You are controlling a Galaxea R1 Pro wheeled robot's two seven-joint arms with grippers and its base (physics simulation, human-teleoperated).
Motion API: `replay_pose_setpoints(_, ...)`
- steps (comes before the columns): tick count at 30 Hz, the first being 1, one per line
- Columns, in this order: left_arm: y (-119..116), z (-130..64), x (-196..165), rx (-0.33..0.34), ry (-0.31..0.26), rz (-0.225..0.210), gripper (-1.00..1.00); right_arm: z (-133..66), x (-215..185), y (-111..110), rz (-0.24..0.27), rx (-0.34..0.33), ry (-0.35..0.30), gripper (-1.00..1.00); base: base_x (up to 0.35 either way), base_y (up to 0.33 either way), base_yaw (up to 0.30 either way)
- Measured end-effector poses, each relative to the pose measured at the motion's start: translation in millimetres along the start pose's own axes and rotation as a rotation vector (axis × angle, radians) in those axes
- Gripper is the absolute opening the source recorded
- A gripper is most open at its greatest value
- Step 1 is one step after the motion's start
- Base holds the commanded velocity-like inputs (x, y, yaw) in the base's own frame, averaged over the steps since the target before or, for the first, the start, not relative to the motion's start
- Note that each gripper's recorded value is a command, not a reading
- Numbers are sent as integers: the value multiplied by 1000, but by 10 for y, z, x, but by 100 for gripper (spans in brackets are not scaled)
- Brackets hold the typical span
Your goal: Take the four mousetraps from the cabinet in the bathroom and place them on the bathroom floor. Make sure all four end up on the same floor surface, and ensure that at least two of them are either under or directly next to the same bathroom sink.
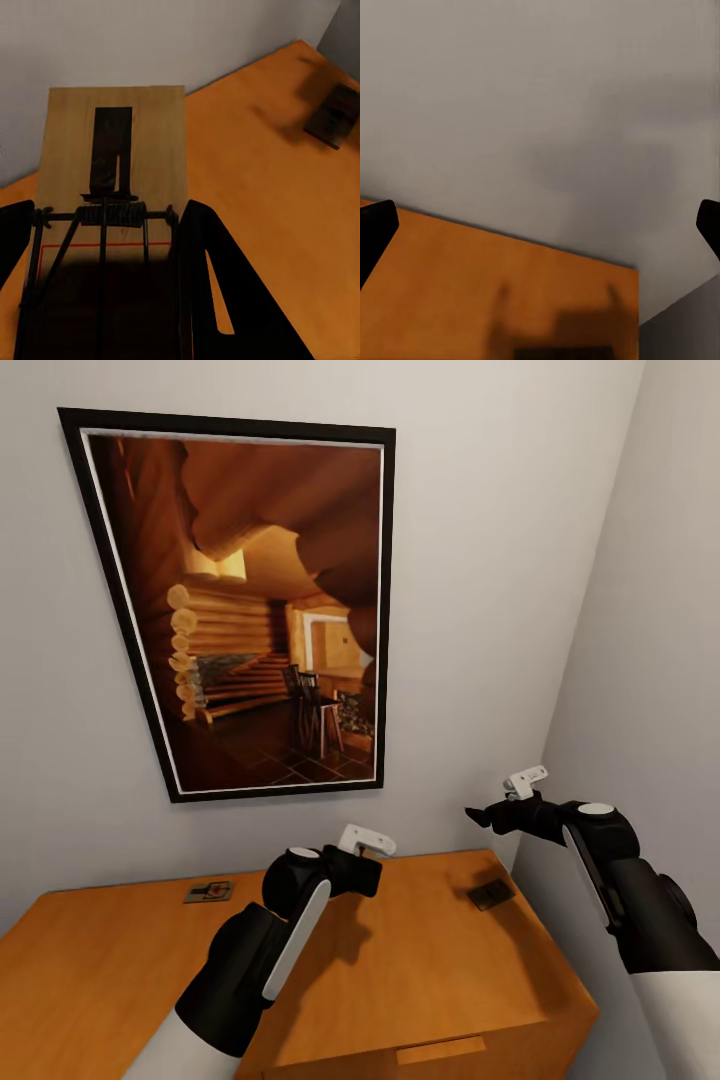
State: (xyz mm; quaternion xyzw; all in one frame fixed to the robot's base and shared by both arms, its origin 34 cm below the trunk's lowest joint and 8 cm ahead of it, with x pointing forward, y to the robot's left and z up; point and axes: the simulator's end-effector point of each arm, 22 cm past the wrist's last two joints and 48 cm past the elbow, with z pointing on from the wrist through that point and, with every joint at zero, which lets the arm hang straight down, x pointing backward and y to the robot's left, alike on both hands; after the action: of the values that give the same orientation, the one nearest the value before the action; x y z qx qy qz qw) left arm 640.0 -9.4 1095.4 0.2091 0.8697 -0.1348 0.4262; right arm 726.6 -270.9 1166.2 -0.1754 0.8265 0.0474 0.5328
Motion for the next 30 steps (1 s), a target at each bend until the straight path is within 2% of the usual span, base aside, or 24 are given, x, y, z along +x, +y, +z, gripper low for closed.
replay_pose_setpoints(30,13,-5,-7,-2,-2,-2,-100,0,-1,11,0,-5,0,100,0,0,0)
